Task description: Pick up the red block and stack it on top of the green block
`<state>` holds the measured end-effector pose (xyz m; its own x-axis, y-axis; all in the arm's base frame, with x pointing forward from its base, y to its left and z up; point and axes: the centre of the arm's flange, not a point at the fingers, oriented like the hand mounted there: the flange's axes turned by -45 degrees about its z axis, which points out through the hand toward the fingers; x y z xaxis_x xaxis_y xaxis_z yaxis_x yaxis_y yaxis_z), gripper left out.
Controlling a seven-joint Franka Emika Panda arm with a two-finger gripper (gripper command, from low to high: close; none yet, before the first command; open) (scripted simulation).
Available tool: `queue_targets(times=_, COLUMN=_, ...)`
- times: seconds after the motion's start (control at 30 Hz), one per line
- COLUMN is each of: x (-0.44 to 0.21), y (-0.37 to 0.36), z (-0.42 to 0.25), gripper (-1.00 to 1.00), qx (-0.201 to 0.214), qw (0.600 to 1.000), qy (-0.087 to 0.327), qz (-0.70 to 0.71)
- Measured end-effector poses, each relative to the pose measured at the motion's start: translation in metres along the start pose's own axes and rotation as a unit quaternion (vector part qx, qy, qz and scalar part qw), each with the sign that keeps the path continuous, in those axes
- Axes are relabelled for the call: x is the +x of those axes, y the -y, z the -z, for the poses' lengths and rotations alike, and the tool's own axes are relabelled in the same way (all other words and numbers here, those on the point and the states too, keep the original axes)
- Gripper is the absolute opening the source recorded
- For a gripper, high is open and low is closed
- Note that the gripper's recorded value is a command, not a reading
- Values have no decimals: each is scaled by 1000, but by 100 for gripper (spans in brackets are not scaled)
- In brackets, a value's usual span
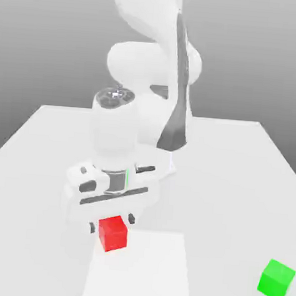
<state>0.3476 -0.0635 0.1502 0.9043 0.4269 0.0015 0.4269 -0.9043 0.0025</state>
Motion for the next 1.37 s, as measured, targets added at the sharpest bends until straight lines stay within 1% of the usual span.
queue_targets(times=0.03, x=-1, y=1, z=-5, gripper=-100, qx=1, qw=1000, qy=0, qz=0)
queue_targets(times=0.27, x=-1, y=1, z=-5, gripper=-100, qx=1, qw=1000, qy=1, qz=0)
queue_targets(times=0.6, x=-1, y=0, z=54, gripper=-100, qx=1, qw=1000, qy=0, qz=-2)
queue_targets(times=0.63, x=9, y=6, z=58, gripper=-100, qx=-1, qw=1000, qy=1, qz=17)
queue_targets(times=0.8, x=96, y=65, z=75, gripper=-100, qx=-14, qw=985, qy=6, qz=171)
queue_targets(times=0.97, x=175, y=167, z=88, gripper=-100, qx=-13, qw=943, qy=5, qz=331)
queue_targets(times=1.1, x=212, y=254, z=90, gripper=-100, qx=-1, qw=901, qy=2, qz=434)
queue_targets(times=1.2, x=218, y=272, z=55, gripper=-100, qx=1, qw=892, qy=1, qz=453)
queue_targets(times=1.23, x=218, y=273, z=41, gripper=100, qx=2, qw=891, qy=1, qz=454)
queue_targets(times=1.37, x=218, y=273, z=41, gripper=100, qx=2, qw=891, qy=1, qz=454)
